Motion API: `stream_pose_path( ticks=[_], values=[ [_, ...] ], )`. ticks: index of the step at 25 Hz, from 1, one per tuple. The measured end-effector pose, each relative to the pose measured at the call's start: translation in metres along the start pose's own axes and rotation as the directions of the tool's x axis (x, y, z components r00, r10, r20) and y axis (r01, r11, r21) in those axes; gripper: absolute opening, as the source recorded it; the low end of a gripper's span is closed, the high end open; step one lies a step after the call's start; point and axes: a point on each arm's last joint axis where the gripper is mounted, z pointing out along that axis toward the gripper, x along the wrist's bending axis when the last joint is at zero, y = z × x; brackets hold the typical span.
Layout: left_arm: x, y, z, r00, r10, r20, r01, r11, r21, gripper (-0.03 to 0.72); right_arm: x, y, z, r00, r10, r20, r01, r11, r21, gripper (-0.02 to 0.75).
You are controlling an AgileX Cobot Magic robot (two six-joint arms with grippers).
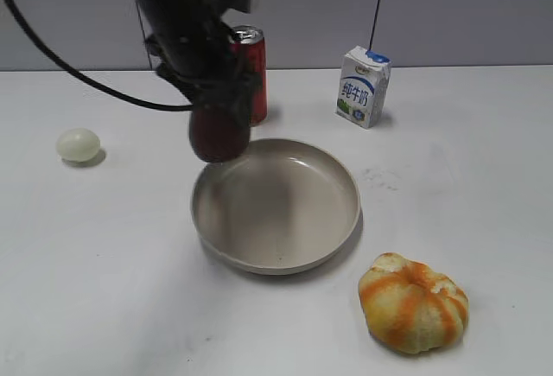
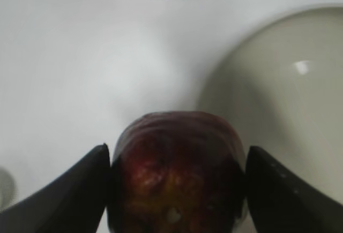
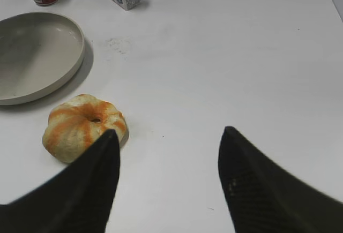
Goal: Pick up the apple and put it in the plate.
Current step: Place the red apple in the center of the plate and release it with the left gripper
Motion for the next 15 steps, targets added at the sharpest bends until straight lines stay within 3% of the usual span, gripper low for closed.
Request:
stream_pose_path(
  ticks=[3, 6, 15],
  values=[
    [-0.042, 0.01, 0.009, 0.996, 0.092, 0.018, -0.091, 0.995, -0.048, 0.566, 0.0, 0.0, 0.0, 1.0, 0.0, 0.0, 0.0, 1.0, 0.0, 0.445],
    [-0.066, 0.016, 0.022, 0.99, 0.142, 0.026, -0.139, 0.987, -0.083, 0.566, 0.0, 0.0, 0.0, 1.0, 0.0, 0.0, 0.0, 1.0, 0.0, 0.445],
    [-0.068, 0.01, 0.064, 0.989, 0.144, 0.04, -0.144, 0.99, 0.001, 0.564, 0.0, 0.0, 0.0, 1.0, 0.0, 0.0, 0.0, 1.0, 0.0, 0.445]
  ],
)
